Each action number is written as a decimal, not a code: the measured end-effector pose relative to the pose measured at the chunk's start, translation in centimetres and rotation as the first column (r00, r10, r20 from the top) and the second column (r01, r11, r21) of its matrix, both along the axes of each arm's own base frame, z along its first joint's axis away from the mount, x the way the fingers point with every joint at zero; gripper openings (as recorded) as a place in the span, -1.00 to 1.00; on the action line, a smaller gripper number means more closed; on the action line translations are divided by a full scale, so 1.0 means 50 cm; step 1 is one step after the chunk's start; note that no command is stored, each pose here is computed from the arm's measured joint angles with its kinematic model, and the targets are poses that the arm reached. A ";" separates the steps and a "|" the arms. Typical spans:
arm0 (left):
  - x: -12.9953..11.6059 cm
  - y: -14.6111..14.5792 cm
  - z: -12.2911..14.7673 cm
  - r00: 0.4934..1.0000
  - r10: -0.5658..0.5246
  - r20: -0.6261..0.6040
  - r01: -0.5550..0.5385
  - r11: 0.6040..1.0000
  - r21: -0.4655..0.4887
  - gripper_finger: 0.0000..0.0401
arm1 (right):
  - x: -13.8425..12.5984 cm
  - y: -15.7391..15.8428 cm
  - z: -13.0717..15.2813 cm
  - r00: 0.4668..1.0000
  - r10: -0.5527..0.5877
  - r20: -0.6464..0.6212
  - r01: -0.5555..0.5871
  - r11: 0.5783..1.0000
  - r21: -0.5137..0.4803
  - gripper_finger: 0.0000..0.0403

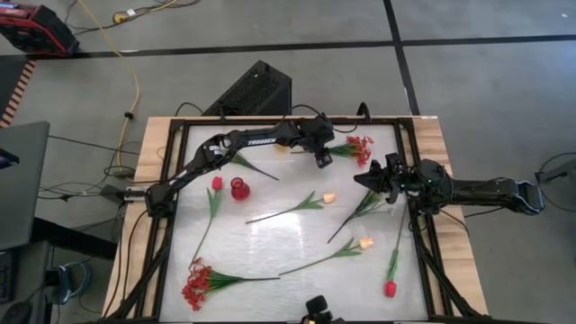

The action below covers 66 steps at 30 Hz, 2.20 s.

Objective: Sort flowers into vase by color
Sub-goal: Put the top red flowers into the red flower vase

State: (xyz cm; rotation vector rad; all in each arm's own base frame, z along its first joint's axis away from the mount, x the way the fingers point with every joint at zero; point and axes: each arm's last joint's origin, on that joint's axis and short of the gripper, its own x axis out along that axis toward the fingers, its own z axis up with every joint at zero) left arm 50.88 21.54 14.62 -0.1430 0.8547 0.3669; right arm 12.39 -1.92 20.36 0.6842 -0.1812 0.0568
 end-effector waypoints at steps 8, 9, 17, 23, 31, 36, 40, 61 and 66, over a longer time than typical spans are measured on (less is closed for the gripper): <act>-0.003 0.005 0.006 1.000 0.017 -0.024 -0.017 1.000 0.004 -0.79 | -0.002 0.000 0.008 0.999 0.000 0.042 0.000 1.000 -0.008 -0.65; -0.003 0.006 0.006 0.999 0.021 -0.024 -0.021 1.000 0.001 -0.89 | -0.002 0.000 0.010 0.999 0.000 0.049 0.000 1.000 -0.009 -0.65; 0.002 -0.007 0.009 0.989 -0.116 0.088 0.131 0.972 -0.196 -1.00 | -0.007 0.002 0.028 0.989 0.007 0.146 -0.003 1.000 -0.028 -0.65; 0.004 -0.017 0.108 0.939 -0.183 0.292 0.258 0.936 -0.241 -1.00 | -0.012 0.003 0.040 0.977 0.018 0.211 -0.008 0.999 -0.045 -0.65; -0.029 -0.023 0.214 0.922 -0.174 0.345 0.265 0.935 -0.236 -1.00 | -0.016 0.004 0.049 0.965 0.021 0.260 -0.006 0.998 -0.056 -0.65; -0.014 -0.070 0.169 0.962 -0.177 0.206 0.225 0.944 -0.243 -0.91 | -0.016 0.003 0.048 0.967 0.022 0.255 -0.008 0.998 -0.057 -0.65; 0.006 -0.114 0.108 0.985 -0.159 0.061 0.167 0.971 -0.173 -0.67 | -0.016 0.002 0.047 0.968 0.015 0.250 -0.001 0.998 -0.056 -0.65; 0.029 -0.138 -0.046 0.983 -0.115 -0.140 0.108 0.992 -0.062 -0.37 | -0.015 -0.002 0.044 0.973 0.005 0.233 0.008 0.999 -0.054 -0.65; 0.026 -0.132 -0.042 0.982 -0.127 -0.138 0.113 0.988 -0.107 -0.91 | -0.015 -0.002 0.044 0.972 0.004 0.234 0.009 0.999 -0.054 -0.65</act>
